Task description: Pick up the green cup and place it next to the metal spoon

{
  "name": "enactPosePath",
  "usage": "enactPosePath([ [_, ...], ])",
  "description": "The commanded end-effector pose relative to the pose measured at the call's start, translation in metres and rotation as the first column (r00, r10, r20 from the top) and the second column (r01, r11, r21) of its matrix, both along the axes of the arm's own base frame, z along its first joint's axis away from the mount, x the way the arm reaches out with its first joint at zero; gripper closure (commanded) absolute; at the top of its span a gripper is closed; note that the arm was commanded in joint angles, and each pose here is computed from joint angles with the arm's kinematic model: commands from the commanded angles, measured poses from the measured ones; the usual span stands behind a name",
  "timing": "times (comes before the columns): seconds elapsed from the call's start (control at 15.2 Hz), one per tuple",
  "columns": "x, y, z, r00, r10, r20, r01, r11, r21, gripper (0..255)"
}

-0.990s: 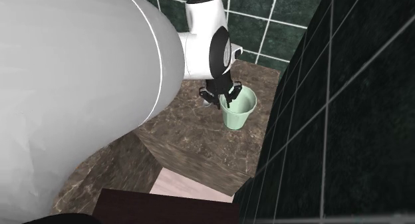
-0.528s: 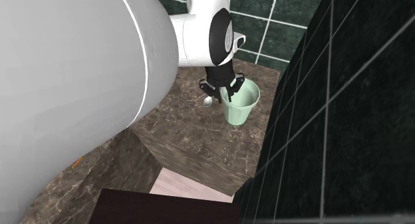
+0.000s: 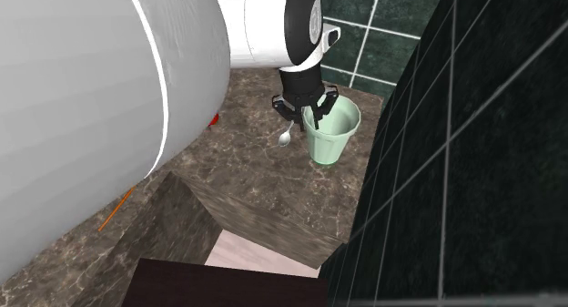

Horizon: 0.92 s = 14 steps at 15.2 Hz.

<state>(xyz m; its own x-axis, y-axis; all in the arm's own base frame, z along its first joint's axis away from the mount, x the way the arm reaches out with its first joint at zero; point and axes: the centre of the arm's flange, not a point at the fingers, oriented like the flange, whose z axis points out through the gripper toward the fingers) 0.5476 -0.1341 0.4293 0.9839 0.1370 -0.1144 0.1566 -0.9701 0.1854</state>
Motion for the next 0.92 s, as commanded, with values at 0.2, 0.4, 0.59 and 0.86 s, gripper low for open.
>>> enactPosePath([
  [0.2,0.000,0.001,0.027,1.000,0.000,0.000,0.000,1.000,0.000,255],
  [0.4,0.000,0.001,0.043,1.000,0.000,0.000,0.000,1.000,0.000,255],
  [0.59,0.000,0.014,0.049,1.000,0.000,0.000,0.000,1.000,0.000,255],
  [0.86,0.000,0.067,0.050,1.000,0.000,0.000,0.000,1.000,0.000,255],
])
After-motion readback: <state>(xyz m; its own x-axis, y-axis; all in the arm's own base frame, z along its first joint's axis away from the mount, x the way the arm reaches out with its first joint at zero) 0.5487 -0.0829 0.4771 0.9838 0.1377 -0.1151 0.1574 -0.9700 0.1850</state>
